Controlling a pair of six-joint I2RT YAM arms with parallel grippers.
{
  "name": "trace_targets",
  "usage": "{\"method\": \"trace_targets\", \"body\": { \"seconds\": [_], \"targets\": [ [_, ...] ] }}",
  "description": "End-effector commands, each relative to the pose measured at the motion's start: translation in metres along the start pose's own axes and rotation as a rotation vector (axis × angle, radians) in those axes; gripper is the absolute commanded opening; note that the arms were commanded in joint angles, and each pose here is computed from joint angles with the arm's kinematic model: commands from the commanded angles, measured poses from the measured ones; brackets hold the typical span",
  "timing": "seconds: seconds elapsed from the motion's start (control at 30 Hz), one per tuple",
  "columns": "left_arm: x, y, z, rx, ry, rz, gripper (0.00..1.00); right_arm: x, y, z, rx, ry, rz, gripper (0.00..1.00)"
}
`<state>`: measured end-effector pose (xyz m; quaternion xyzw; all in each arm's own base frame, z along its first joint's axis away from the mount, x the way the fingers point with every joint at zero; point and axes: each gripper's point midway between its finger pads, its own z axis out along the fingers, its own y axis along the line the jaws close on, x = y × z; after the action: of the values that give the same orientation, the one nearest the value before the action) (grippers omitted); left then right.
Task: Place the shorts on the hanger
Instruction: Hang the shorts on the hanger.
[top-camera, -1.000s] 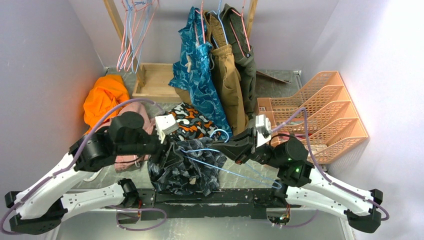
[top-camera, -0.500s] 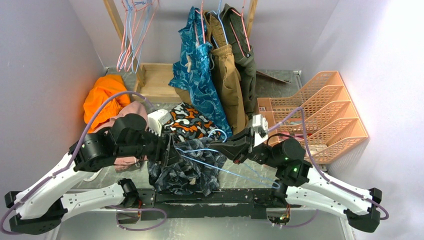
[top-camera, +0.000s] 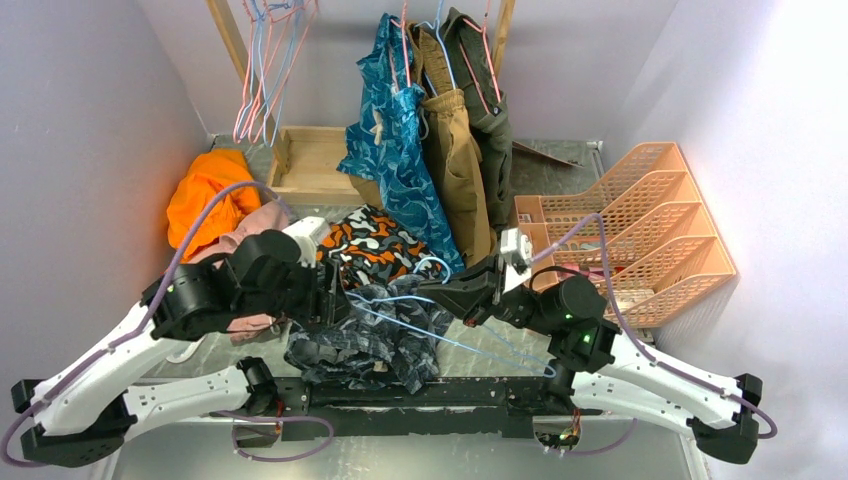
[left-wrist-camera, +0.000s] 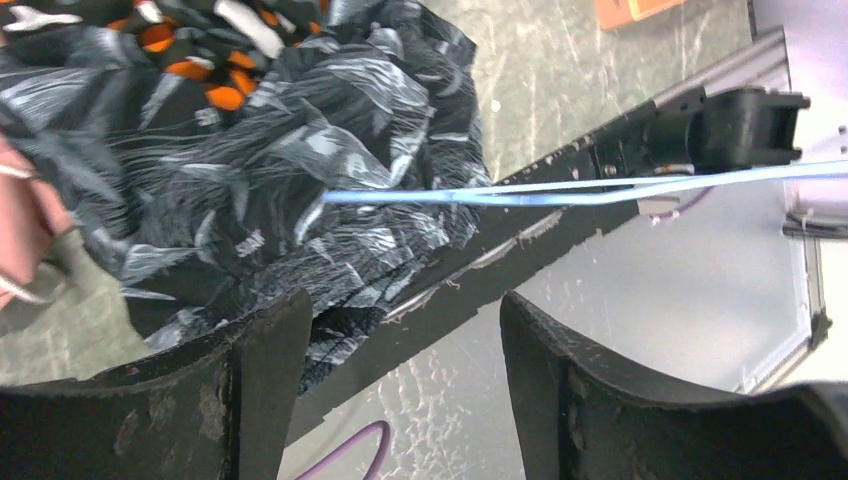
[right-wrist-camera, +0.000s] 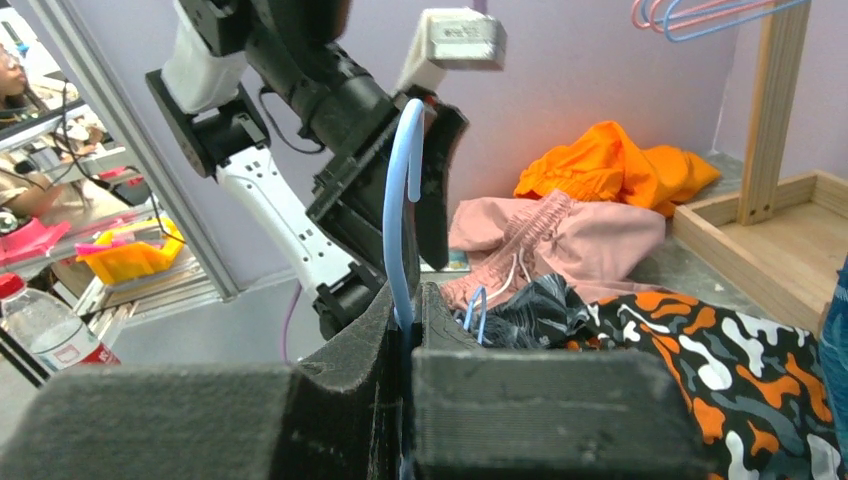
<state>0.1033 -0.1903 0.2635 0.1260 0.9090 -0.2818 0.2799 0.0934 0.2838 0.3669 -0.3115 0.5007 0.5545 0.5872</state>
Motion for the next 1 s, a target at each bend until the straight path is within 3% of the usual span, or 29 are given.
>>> {"method": "trace_targets", "body": {
  "seconds": [0.0,0.07,0.17,0.4,0.6,0.77,0.83,0.97],
  "targets": [
    [-0.009,0.034,-0.016,-0.147,-0.128,-0.083,0.78,0.008,-0.015,-0.002,0.081,0.041,-0.017,0.0],
    [-0.005,0.051,-0.017,-0.211,-0.153,-0.126,0.92,0.013,-0.024,-0.005,0.133,0.073,-0.019,0.0],
    [0.003,0.069,-0.018,-0.285,-0.174,-0.222,0.97,0.02,-0.036,-0.01,0.208,0.12,-0.016,0.0],
    [0.037,0.078,-0.019,-0.32,-0.076,-0.352,1.0,0.024,-0.051,-0.027,0.311,0.152,-0.013,0.0],
    [0.046,0.064,-0.023,-0.24,-0.006,-0.323,1.0,0.023,-0.041,-0.032,0.259,0.147,-0.018,0.0],
    [-0.018,0.007,-0.032,0.046,-0.206,-0.112,0.97,-0.005,-0.017,-0.026,0.131,0.014,-0.021,0.0],
    [-0.053,-0.03,-0.043,0.197,-0.32,0.049,0.96,-0.018,-0.008,-0.021,0.089,-0.02,-0.024,0.0],
    [-0.084,-0.088,-0.056,0.431,-0.441,0.396,0.94,-0.04,0.01,-0.008,0.0,-0.054,-0.016,0.0]
  ]
}}
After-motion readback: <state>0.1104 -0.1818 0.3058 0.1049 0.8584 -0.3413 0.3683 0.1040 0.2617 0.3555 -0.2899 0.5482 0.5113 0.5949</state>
